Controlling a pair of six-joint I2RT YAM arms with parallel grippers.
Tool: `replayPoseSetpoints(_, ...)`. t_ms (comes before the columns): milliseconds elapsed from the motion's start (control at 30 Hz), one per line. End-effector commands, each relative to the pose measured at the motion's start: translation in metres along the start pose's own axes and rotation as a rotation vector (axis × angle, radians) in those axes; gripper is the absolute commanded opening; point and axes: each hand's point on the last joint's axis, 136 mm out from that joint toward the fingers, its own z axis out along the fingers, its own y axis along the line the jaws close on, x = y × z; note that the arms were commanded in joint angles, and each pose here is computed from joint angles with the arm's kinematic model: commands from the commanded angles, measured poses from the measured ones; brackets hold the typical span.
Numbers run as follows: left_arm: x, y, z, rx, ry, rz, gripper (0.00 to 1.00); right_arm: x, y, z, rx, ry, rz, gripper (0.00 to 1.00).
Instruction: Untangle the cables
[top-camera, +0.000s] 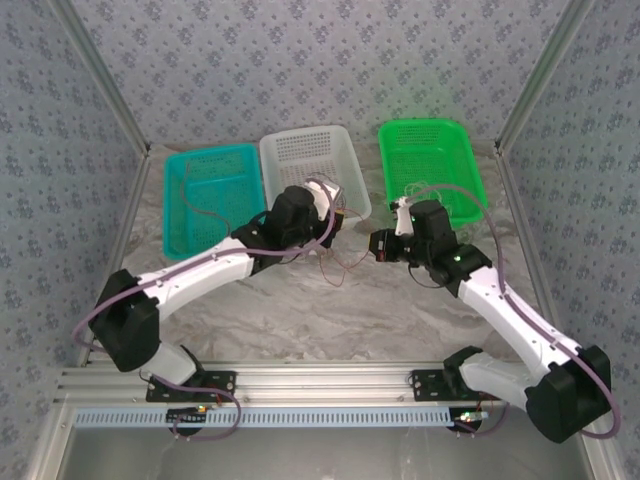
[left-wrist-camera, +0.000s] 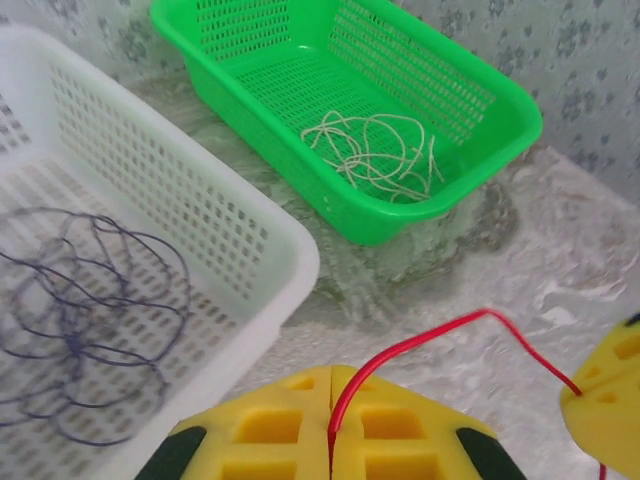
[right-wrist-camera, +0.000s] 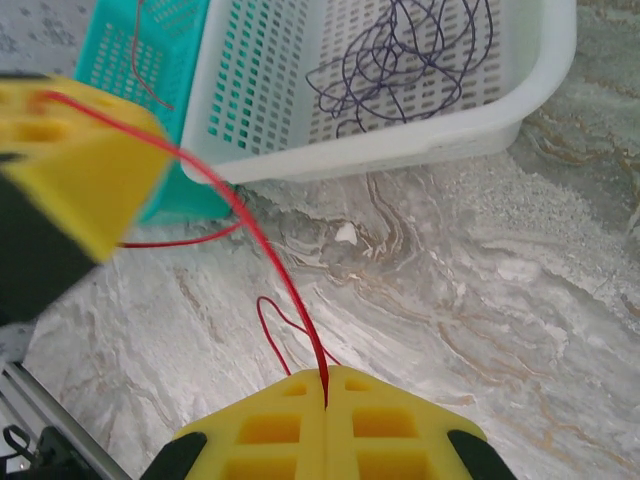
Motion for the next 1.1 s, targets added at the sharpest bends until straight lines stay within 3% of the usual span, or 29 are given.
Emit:
replayPoseSetpoints(0, -0.02, 0.003, -0.034, -0.048, 0.033, 0.23, 0.02, 0.002, 0.014, 0.002, -0.031, 0.061, -0.061, 0.02)
replayPoseSetpoints(100, -0.023, 0.004, -0.047, -0.058, 0.068, 0.334, 0.01, -0.004, 0.027, 0.007, -0.068, 0.063, -0.089, 0.1)
replayPoseSetpoints(133, -0.025, 0.006, -0.053, -0.074, 0.075, 0.36, 0.0, -0.007, 0.03, 0.008, -0.076, 0.056, -0.095, 0.17)
replayPoseSetpoints(200, -0.029, 0.014, -0.063, -0.119, 0.079, 0.392, 0.0, -0.014, 0.033, 0.006, -0.079, 0.033, -0.097, 0.36)
replayPoseSetpoints(267, -0.034, 0.024, -0.075, -0.182, 0.068, 0.411, 0.0, -0.019, 0.032, 0.003, -0.068, 0.002, -0.106, 0.64)
replayPoseSetpoints(333, -0.044, 0.036, -0.092, -0.263, 0.035, 0.422, 0.0, -0.025, 0.03, -0.006, -0.046, -0.048, -0.119, 0.76)
replayPoseSetpoints(533, -0.086, 0.069, -0.151, -0.471, -0.105, 0.414, 0.03, -0.03, 0.013, -0.031, 0.025, -0.144, -0.121, 0.86)
replayPoseSetpoints(733, -0.117, 0.094, -0.207, -0.585, -0.234, 0.364, 0.03, -0.025, 0.001, -0.039, 0.05, -0.146, -0.092, 0.87)
replayPoseSetpoints(1067, -0.114, 0.148, -0.256, -0.76, -0.271, 0.247, 0.03, -0.023, 0.001, -0.037, 0.035, -0.144, -0.067, 0.87)
